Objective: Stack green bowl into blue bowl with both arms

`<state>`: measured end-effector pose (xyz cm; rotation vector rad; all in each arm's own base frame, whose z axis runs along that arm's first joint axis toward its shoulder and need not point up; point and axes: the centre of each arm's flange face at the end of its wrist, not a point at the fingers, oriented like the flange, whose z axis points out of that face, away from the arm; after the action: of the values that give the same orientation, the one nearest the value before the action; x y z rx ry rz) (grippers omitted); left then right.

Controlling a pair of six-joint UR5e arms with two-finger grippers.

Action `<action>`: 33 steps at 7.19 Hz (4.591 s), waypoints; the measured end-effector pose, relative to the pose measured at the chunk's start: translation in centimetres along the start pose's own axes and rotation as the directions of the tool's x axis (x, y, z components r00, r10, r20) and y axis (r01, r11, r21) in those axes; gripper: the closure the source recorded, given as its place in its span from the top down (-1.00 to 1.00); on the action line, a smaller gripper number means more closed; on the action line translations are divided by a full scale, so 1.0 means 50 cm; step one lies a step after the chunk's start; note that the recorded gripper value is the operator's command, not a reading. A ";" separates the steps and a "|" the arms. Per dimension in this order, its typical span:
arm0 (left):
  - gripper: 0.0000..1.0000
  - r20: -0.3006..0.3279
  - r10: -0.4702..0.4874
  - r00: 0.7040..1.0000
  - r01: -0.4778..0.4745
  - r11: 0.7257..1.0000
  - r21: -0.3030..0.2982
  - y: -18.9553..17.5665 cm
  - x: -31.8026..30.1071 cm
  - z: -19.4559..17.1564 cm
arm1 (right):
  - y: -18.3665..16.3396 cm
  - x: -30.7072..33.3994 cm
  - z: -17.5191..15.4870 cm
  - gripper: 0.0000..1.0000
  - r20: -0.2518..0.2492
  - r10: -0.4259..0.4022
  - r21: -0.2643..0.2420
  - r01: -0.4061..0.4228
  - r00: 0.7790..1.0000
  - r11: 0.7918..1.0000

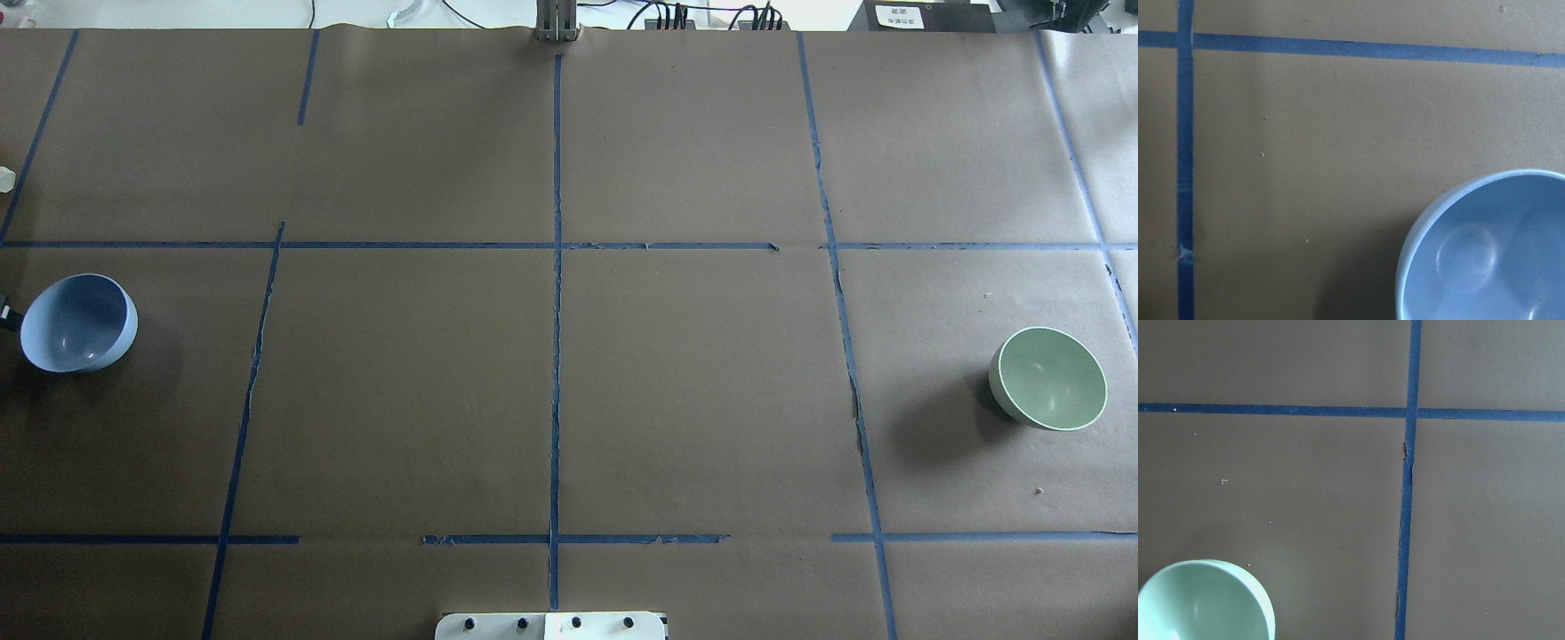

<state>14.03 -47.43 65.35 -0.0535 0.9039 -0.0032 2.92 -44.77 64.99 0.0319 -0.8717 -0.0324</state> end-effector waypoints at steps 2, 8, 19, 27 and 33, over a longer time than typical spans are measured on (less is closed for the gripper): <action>-0.15 -0.001 0.014 1.000 -0.014 1.000 -0.020 -0.009 0.026 0.026 | 0.000 -0.001 0.001 1.00 0.000 -0.001 -0.002 0.001 1.000 1.000; -1.00 -0.105 0.001 0.995 -0.003 1.000 -0.010 -0.088 0.256 0.014 | 0.000 -0.004 0.003 1.00 0.003 -0.003 -0.003 0.003 1.000 1.000; -0.39 -0.215 -0.118 0.969 0.125 0.992 0.023 0.149 1.170 0.188 | -0.002 -0.013 0.001 1.00 0.025 -0.009 -0.003 0.009 1.000 1.000; 0.88 -0.346 -0.109 0.932 0.163 0.978 0.131 0.084 1.069 -0.062 | 0.003 -0.114 0.060 1.00 0.047 -0.116 -0.053 0.118 0.992 0.992; 0.91 -0.348 -0.121 0.930 0.176 0.976 0.130 0.081 1.053 -0.078 | 0.095 -0.144 0.270 0.98 0.074 -0.072 -0.042 0.075 0.995 0.996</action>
<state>43.43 -44.91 21.42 0.0284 1.2402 -0.2332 -11.98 -39.93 68.34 0.0215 -0.9416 -0.1225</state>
